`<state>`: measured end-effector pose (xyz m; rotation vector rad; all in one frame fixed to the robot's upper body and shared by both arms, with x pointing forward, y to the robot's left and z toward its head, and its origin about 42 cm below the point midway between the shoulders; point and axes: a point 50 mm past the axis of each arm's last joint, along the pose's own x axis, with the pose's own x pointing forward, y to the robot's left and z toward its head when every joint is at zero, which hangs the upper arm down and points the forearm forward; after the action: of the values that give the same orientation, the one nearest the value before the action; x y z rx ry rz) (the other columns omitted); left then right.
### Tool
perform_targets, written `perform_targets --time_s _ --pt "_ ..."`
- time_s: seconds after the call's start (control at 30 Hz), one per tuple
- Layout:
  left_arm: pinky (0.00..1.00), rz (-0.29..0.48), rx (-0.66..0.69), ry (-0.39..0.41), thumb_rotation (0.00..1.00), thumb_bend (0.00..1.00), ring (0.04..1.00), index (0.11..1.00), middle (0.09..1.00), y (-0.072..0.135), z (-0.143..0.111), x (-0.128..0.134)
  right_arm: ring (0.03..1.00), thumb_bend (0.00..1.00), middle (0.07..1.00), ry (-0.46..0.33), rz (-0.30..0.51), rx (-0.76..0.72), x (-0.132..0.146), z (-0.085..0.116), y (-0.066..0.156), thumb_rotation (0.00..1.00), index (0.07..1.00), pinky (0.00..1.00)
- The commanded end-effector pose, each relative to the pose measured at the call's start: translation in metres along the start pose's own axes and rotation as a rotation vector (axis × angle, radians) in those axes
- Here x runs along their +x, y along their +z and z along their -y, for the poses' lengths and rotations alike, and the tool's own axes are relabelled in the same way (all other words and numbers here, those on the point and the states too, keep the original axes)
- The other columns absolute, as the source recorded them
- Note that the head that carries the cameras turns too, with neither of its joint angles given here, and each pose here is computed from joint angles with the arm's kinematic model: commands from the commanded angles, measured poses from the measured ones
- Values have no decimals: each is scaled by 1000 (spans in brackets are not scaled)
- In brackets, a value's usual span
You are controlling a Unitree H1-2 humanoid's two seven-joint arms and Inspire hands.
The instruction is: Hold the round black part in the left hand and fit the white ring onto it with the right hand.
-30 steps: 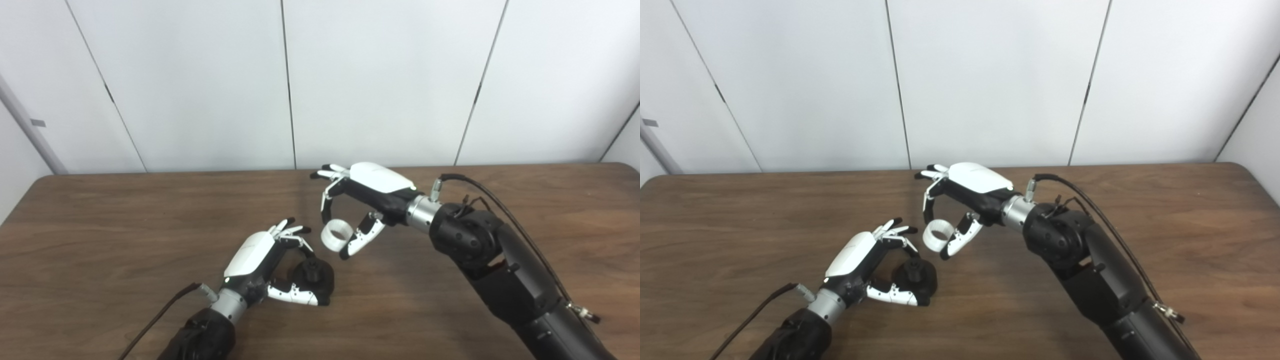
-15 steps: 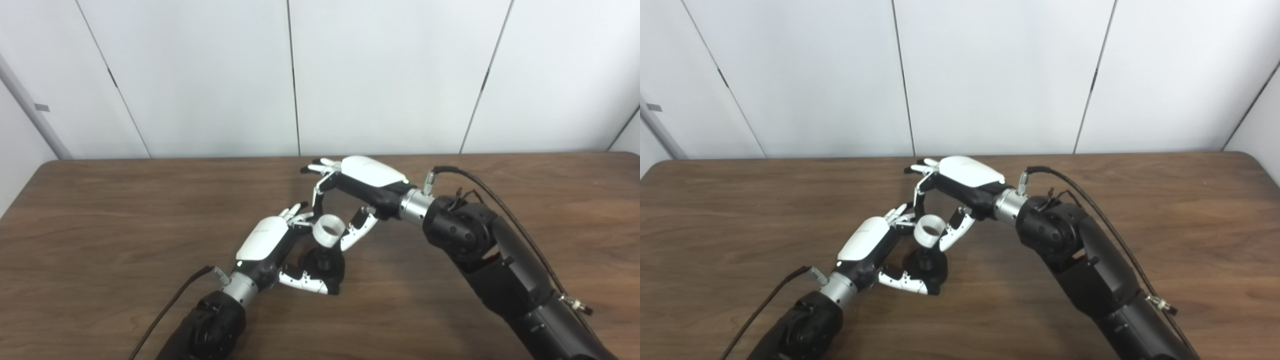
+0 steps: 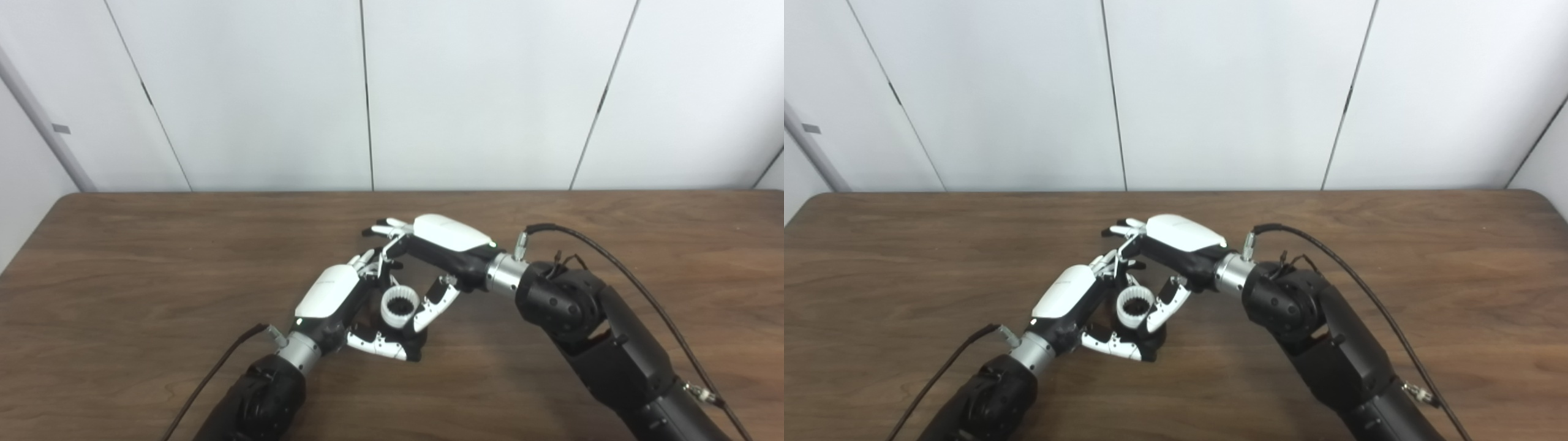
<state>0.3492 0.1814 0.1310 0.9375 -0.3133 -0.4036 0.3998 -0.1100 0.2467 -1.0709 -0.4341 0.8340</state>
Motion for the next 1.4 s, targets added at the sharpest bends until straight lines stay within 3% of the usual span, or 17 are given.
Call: perform_targets --time_s 0.0,1.37 --pt "1000 25 33 14 47 520 1000 477 879 5 -12 4 1000 522 943 -49 56 -33 3 16 14 131 475 950" --pt "1000 34 4 26 47 519 1000 476 877 14 -14 -5 1000 522 952 -17 -2 -49 -6 15 0 129 476 952"
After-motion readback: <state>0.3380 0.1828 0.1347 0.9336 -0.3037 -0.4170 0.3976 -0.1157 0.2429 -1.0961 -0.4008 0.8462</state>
